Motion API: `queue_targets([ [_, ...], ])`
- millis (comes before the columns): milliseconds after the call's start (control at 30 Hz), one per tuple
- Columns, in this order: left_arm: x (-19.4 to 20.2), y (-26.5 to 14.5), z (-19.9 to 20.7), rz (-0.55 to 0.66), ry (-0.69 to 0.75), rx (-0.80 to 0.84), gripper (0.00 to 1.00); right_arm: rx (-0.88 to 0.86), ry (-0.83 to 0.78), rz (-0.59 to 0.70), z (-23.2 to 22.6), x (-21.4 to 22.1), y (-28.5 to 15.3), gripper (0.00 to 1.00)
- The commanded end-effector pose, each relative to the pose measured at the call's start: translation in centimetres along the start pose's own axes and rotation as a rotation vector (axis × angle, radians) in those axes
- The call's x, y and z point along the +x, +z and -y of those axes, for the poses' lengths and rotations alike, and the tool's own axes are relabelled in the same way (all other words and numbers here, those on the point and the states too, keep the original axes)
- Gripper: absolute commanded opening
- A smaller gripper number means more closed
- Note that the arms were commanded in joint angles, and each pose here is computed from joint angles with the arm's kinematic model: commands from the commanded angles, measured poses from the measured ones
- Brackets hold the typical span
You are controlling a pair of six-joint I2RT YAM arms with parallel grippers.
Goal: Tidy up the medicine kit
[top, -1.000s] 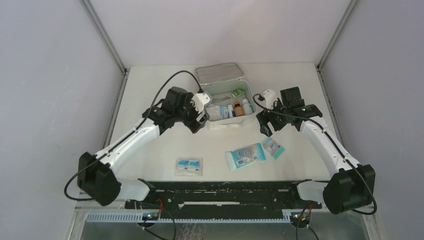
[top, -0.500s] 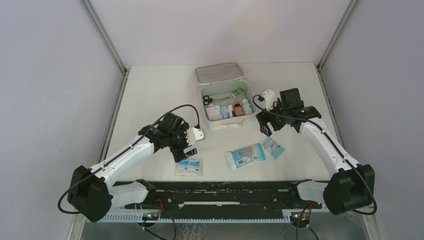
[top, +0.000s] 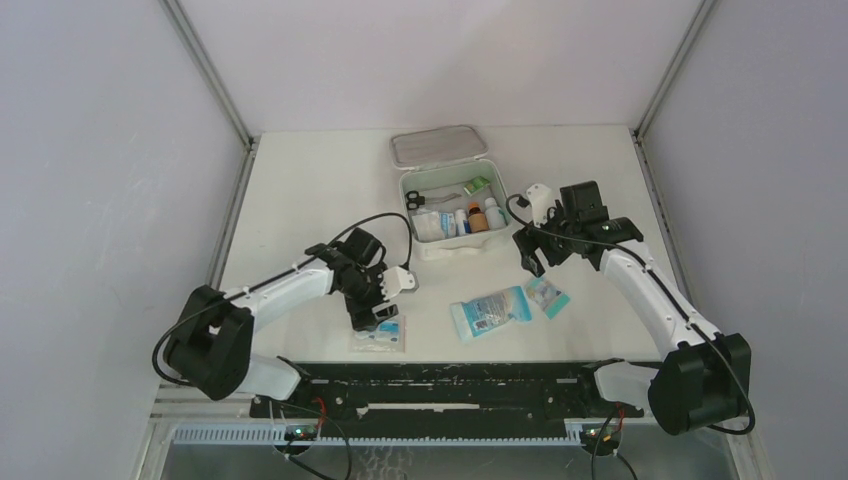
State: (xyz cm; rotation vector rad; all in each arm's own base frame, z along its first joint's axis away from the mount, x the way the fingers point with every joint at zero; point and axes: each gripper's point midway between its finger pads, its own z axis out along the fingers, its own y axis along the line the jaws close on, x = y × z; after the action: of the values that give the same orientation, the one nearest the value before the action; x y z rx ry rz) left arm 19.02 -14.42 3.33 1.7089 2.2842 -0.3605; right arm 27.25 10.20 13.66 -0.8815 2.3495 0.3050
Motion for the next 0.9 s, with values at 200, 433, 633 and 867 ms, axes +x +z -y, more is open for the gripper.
queue_targets([
  [200, 0.3, 1.6, 0.3, -0.036, -0.002, 0.037, 0.65, 0.030, -0.023, 0.044, 0.4, -0.9, -0.5, 0.78],
  [433, 1.0, 2.4, 0.6, -0.051, 0.007, -0.007, 0.49, 0.033, -0.019, 0.038, 0.5, -0.8, -0.4, 0.78],
  [633, 0.9, 2.0, 0.5, -0.041, 0.009, -0.026, 0.27, 0.037, -0.020, 0.037, 0.6, -0.8, -0.3, 0.78],
  [867, -0.5, 0.7, 0.7, -0.004, 0.027, -0.006, 0.03, 0.043, -0.020, 0.028, 0.8, -0.7, -0.1, 0.78],
])
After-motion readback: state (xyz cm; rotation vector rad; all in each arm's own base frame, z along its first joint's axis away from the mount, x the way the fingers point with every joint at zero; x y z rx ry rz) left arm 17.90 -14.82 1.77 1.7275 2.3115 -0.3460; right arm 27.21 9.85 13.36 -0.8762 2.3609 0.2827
